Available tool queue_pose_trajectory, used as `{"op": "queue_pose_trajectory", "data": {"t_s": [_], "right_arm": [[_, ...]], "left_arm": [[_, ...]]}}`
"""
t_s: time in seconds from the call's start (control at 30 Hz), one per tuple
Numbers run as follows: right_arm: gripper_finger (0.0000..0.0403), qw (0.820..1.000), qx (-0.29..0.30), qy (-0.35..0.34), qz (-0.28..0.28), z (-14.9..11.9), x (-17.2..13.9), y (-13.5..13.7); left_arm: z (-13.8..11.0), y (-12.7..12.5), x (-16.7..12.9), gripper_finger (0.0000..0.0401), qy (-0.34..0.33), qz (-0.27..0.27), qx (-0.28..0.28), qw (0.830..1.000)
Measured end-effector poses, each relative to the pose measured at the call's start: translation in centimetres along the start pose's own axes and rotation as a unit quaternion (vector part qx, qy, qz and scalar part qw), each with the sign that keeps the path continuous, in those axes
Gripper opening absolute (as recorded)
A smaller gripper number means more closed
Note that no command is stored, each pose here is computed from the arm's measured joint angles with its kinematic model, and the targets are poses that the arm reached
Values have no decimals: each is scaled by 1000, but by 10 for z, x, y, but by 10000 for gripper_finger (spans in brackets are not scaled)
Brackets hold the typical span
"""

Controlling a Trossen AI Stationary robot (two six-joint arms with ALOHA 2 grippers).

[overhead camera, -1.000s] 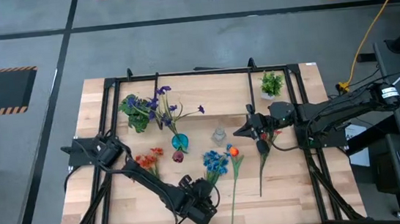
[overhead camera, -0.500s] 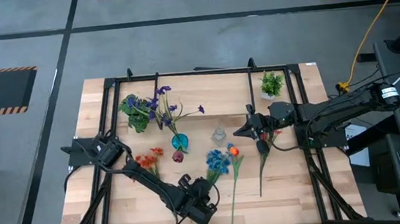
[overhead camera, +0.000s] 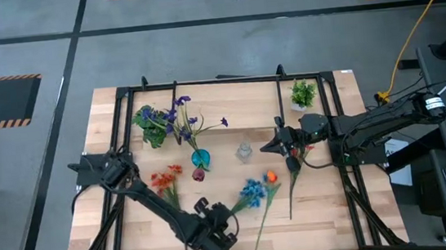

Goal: Pick and place flowers into a vace then onto a shelf
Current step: Put the blue flowers into the transparent blue vase

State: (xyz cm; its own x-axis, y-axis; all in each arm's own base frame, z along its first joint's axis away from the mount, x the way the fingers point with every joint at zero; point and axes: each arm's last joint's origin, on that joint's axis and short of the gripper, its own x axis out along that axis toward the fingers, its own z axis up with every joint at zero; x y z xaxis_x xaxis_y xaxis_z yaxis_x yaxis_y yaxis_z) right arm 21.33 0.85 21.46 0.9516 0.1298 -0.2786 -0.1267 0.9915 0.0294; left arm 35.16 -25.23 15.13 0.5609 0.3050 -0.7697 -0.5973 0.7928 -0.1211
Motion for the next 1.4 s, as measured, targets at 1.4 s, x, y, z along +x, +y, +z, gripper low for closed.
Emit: {"op": "queue_pose_trajectory", "data": {"t_s": [1.4], "right_arm": [[5, 999, -3, 5, 51, -1, 1, 23]], "left_arm": [[3, 63, -159, 5, -426, 57, 114, 896]]}}
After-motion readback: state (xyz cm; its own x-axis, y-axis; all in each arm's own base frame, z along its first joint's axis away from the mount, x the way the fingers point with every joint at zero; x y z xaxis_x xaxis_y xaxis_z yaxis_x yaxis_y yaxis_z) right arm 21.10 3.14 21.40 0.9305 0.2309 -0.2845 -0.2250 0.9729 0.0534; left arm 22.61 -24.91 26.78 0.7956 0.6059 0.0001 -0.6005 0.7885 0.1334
